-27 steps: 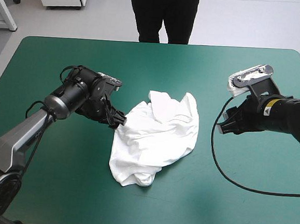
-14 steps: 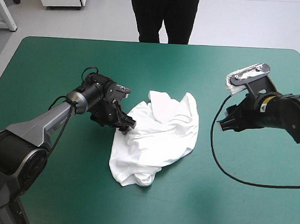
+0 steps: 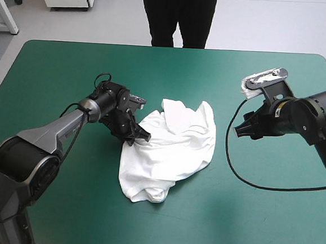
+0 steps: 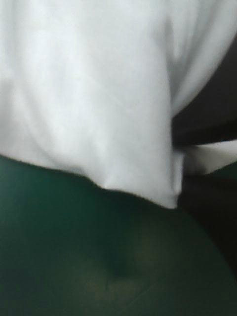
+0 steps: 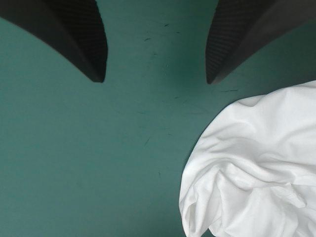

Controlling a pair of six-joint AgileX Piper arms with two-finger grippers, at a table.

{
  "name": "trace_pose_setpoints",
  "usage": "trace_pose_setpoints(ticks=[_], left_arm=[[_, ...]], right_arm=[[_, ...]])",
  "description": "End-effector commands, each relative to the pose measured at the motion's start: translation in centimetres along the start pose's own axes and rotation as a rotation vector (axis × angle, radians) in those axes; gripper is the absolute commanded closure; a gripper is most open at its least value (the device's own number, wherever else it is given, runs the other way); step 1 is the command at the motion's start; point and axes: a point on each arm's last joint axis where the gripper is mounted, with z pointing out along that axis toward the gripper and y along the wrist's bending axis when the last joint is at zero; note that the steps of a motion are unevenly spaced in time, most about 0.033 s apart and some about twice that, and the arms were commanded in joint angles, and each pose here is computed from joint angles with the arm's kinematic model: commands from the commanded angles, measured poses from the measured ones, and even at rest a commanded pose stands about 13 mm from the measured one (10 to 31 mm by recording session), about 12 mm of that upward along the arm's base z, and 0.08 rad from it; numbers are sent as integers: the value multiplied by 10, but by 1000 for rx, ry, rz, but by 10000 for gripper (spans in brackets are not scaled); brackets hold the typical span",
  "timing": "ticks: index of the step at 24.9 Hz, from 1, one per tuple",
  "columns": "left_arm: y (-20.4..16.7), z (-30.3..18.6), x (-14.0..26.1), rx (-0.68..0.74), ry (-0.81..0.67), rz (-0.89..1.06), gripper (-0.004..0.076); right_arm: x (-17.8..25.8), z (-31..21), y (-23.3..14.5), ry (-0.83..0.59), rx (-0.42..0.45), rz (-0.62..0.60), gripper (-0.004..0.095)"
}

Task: Fold the cloth

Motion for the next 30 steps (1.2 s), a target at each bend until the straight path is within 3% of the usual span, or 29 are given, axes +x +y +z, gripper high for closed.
trace_pose_setpoints(ticks=[1, 9, 16, 30], left_arm=[[-17, 6, -3, 65, -17, 0, 708], [-25, 10, -4, 65, -15, 41, 733], [-25, 9, -2, 63, -4, 60, 733], [-24, 9, 0, 56, 22, 80, 733]], right_arm=[[-6, 0, -5, -14, 36, 7, 354], [-22, 61, 5, 112, -14, 35, 354], [-28, 123, 23, 231, -141, 57, 353], [-14, 241, 45, 445, -218, 97, 360]])
